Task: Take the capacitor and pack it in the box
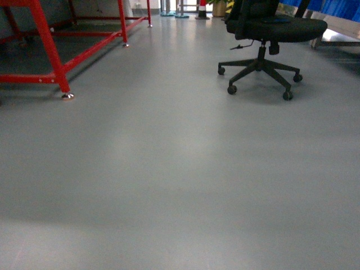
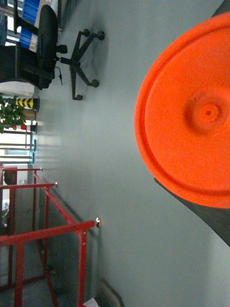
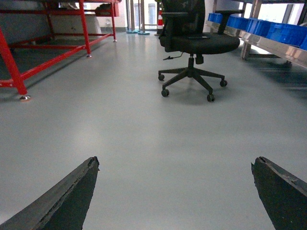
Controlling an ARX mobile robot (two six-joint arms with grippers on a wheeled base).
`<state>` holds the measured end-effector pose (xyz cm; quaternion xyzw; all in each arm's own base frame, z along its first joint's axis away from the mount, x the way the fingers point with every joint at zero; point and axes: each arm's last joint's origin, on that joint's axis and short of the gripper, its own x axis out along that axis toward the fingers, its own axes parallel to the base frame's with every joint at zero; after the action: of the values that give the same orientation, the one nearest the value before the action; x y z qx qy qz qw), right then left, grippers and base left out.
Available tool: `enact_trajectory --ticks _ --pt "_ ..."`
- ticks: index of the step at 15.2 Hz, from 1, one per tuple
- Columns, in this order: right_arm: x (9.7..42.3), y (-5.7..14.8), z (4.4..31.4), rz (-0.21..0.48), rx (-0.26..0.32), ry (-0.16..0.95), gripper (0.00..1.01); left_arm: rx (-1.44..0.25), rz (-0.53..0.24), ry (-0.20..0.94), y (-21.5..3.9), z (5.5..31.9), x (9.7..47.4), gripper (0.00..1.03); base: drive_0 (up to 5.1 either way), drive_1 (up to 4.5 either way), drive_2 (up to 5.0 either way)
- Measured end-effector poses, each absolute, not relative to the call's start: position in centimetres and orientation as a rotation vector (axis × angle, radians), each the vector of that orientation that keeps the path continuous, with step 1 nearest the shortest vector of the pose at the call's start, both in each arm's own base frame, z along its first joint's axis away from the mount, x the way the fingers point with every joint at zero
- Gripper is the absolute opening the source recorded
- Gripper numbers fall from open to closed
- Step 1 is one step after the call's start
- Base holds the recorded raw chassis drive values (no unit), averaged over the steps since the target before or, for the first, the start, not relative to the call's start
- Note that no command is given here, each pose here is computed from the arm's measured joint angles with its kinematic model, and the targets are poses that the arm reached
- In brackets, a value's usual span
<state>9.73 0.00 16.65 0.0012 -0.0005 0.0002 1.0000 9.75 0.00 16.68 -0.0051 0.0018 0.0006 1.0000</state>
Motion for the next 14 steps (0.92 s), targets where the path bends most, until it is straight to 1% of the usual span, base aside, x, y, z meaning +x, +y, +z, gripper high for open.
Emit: enact_trajectory --ticks 14 --pt "9.73 0.00 16.66 0.000 0.002 -0.001 0.98 -0.010 -0.002 0.001 -0.01 16.70 9.75 0.43 -5.0 2.47 2.5"
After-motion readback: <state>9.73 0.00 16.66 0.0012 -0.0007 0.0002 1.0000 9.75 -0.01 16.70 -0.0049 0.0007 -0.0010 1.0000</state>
